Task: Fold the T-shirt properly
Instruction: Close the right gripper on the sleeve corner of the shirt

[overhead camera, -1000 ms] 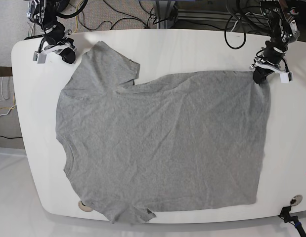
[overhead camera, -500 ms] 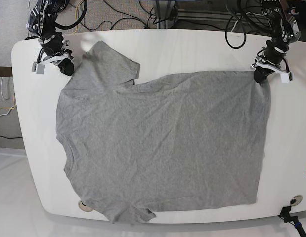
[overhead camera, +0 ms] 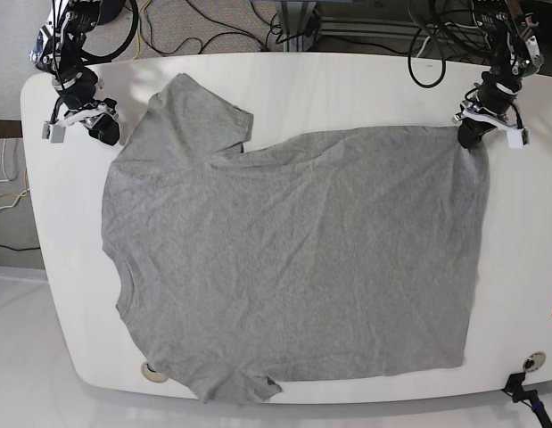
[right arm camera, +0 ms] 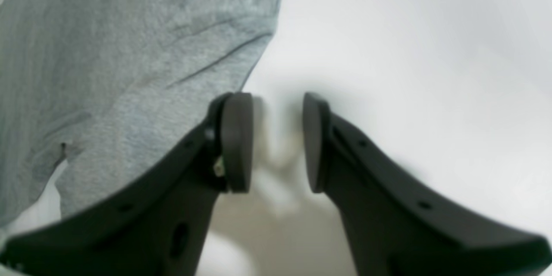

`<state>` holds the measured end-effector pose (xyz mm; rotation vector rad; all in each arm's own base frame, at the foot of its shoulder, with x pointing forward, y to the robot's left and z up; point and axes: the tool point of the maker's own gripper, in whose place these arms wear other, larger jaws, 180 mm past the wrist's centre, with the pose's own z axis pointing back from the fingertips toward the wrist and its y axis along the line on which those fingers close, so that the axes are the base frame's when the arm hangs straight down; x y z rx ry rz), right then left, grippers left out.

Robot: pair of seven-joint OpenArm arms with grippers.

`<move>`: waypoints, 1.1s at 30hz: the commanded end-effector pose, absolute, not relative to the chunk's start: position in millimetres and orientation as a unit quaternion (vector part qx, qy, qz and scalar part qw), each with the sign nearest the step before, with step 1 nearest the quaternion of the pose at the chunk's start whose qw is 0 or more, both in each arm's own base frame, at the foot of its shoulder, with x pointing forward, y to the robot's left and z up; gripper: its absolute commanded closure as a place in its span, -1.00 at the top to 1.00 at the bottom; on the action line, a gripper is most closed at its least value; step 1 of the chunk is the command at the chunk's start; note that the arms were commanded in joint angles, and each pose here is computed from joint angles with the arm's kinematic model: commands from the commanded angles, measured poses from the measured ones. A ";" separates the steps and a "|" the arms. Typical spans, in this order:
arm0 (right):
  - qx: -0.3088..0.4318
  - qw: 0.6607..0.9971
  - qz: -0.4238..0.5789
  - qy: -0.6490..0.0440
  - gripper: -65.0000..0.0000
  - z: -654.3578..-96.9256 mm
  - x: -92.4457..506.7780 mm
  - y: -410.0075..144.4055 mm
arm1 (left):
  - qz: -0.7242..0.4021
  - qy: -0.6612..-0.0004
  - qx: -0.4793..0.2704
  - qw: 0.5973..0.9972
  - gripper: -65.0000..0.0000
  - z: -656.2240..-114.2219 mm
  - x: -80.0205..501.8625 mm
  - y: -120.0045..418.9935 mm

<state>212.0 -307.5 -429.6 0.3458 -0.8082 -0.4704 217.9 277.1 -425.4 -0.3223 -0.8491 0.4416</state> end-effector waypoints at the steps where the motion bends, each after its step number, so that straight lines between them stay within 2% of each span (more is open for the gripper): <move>1: 0.144 0.895 -0.227 -0.356 -0.31 -440.2 201.8 -318.3 | 0.204 -0.397 -0.144 0.883 -1.00 -425.3 214.6 281.6; 4: 0.146 0.895 -0.235 -0.349 -0.29 -444.4 200.9 -321.3 | 0.204 -0.394 -0.142 0.885 -1.00 -426.5 213.0 282.2; 5: 0.165 0.871 -0.224 -0.404 -0.32 -423.0 222.1 -317.6 | 0.201 -0.418 -0.148 0.874 -1.00 -418.4 221.0 280.4; 23: 0.179 0.868 -0.215 -0.411 -0.29 -422.5 249.6 -307.0 | 0.198 -0.431 -0.150 0.867 -1.00 -412.6 228.6 278.8; 26: 0.182 0.865 -0.206 -0.420 -0.43 -417.9 263.4 -303.1 | 0.198 -0.431 -0.150 0.868 -1.00 -412.5 227.6 279.5; 31: 0.183 0.864 -0.203 -0.422 -1.00 -416.3 272.7 -300.1 | 0.197 -0.424 -0.153 0.871 -1.00 -415.4 227.0 278.0; 33: 0.180 0.863 -0.208 -0.423 -1.00 -417.6 269.8 -302.4 | 0.197 -0.424 -0.151 0.871 -1.00 -415.1 226.9 279.1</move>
